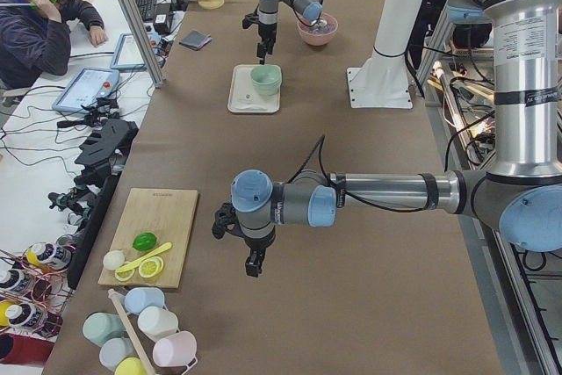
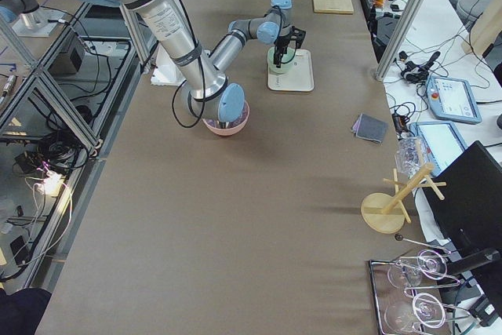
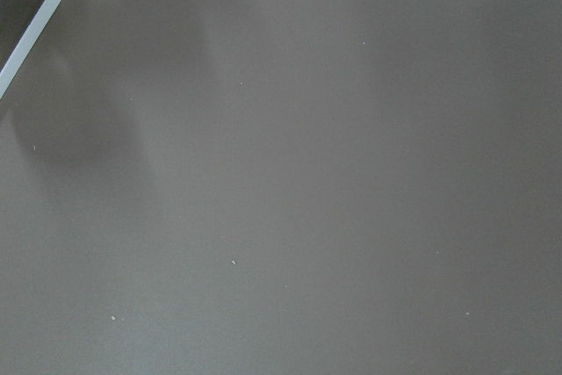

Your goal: Stack green bowls together

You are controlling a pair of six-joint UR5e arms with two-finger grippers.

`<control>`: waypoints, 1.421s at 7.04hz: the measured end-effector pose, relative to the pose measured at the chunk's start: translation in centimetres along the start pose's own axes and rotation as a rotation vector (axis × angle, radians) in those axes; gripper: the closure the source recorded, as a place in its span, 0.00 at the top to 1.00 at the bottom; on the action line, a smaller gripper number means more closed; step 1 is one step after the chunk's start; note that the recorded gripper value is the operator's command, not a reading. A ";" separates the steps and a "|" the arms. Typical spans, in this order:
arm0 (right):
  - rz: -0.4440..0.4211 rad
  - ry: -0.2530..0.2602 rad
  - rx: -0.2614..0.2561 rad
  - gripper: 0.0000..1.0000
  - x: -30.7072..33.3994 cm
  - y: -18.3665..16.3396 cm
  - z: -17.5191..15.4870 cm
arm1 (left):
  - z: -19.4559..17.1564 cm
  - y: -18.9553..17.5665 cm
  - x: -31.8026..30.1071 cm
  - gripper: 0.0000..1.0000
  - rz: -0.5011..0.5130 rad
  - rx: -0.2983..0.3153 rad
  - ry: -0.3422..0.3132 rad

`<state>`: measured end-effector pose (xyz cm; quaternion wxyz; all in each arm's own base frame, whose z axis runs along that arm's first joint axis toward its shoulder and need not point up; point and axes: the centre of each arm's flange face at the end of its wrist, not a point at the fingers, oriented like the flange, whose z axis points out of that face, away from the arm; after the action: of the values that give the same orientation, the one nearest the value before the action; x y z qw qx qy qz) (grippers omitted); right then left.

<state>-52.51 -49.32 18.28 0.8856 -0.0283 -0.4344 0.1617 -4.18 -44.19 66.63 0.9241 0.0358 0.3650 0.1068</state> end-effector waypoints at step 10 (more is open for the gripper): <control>-0.135 0.256 0.028 1.00 43.7 -18.8 -10.2 | -0.1 1.0 -0.4 0.98 -0.176 -0.060 0.007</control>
<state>-14.70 -52.59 48.76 0.9429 -0.0069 -0.3166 0.1028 -4.67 -43.28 66.98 0.9293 -0.0246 0.3668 0.0362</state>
